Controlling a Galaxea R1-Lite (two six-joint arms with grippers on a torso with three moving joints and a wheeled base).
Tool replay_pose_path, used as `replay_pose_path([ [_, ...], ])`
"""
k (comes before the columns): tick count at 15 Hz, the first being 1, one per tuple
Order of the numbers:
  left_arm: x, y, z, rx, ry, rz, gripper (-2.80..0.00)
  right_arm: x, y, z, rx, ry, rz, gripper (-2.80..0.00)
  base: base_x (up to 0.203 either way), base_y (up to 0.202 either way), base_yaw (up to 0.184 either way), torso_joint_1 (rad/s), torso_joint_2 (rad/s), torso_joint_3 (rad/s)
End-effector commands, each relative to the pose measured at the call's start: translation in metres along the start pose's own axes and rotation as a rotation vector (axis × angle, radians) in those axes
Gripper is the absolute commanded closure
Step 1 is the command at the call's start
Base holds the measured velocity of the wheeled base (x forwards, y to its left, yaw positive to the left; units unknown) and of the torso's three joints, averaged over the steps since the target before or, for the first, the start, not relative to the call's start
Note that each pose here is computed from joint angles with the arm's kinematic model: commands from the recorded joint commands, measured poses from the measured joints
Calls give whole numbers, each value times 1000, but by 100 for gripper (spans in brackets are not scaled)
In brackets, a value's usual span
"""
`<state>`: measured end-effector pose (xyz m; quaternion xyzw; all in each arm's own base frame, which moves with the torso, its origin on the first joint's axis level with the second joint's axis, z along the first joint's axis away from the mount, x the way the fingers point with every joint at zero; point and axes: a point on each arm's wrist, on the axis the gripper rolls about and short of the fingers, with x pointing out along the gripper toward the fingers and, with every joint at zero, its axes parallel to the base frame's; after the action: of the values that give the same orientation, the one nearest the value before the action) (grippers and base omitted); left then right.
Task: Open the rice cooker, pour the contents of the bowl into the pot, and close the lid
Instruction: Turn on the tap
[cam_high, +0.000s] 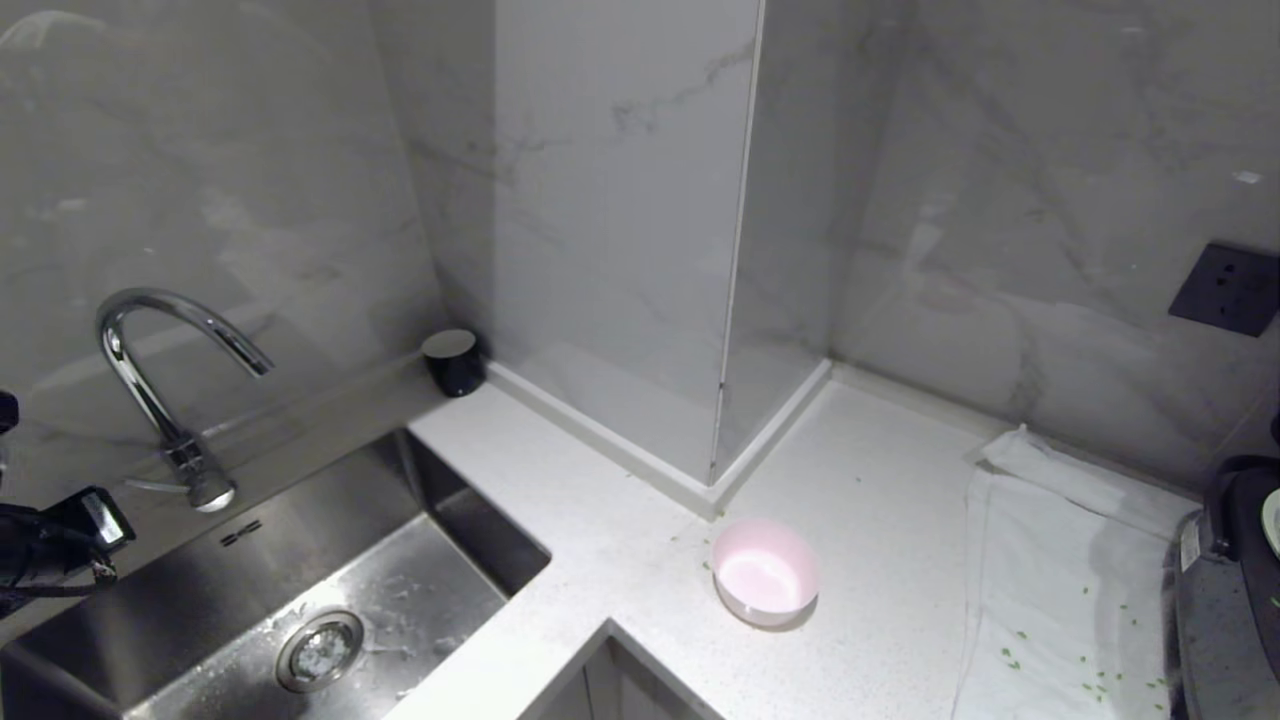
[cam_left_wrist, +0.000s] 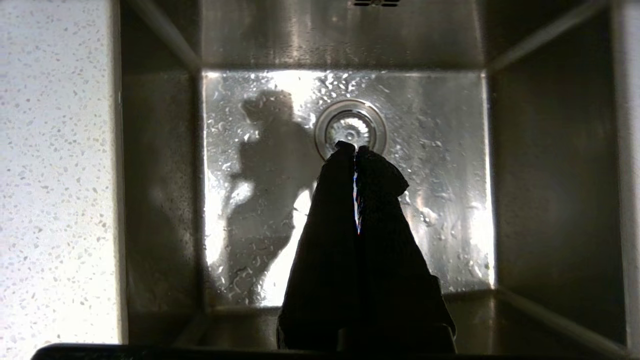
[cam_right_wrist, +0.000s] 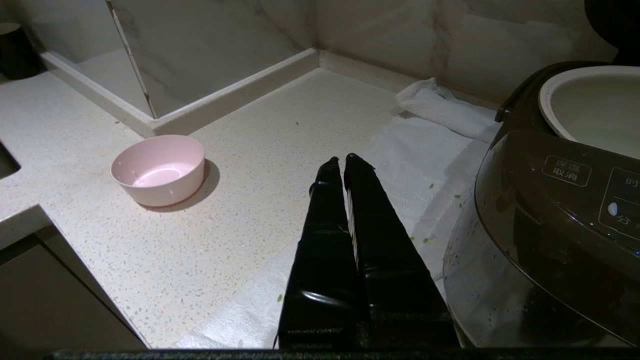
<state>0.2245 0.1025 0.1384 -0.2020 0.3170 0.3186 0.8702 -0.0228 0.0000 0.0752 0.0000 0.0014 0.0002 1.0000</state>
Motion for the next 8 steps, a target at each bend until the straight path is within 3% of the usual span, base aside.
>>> replay_pose_path([
  [1,26,-4,0,-8,51,40,0,0,0,0,0,1,1,0,0,0,0,0,0,0],
  [5,41,-11,12,-53,43,32,0,0,0,-1,0,2,0,0,0,0,0,0,0,0],
  [8,62,-18,17,-52,61,35,0,0,0,0,0,2,1,0,0,0,0,0,0,0],
])
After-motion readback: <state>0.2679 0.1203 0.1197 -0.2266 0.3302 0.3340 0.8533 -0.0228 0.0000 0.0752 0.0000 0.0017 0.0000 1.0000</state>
